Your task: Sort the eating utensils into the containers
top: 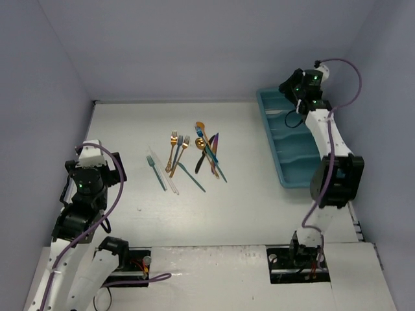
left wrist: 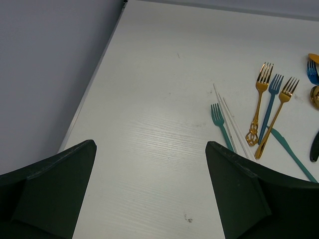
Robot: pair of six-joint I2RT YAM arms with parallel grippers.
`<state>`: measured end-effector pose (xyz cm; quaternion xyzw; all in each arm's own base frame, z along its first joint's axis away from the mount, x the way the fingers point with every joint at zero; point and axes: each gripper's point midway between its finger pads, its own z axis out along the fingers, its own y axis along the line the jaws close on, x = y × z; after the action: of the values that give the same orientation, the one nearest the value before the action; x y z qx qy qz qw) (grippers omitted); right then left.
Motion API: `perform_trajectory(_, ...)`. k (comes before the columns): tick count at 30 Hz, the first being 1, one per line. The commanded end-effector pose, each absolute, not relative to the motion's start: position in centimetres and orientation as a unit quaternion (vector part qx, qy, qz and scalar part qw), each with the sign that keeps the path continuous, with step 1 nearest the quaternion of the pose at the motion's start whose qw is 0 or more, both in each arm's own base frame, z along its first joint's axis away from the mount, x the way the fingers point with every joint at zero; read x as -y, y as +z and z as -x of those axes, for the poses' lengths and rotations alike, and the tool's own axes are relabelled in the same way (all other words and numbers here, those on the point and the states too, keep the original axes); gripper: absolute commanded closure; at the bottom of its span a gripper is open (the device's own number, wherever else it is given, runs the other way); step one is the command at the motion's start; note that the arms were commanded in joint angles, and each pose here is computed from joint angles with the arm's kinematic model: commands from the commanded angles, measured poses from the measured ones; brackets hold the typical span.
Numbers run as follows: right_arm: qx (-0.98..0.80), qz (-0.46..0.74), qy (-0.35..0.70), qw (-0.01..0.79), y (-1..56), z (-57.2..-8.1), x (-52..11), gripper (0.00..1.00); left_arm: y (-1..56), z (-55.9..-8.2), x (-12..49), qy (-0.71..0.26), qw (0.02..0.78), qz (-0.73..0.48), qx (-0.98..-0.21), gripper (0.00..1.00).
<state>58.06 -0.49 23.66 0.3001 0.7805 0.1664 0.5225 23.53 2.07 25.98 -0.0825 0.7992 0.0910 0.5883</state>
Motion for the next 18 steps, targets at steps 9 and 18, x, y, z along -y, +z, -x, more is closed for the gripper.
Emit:
perform_trajectory(9,-0.838,0.102,0.168,0.509,24.7,-42.9,-22.3,0.58,27.2,-24.1,-1.5,0.074,0.608,0.084,-0.786,0.10)
perform_trajectory(18,-0.859,0.257,0.129,0.425,15.5,-33.4,-33.1,0.60,26.9,-24.2,-1.5,0.077,0.602,0.083,-0.790,0.10)
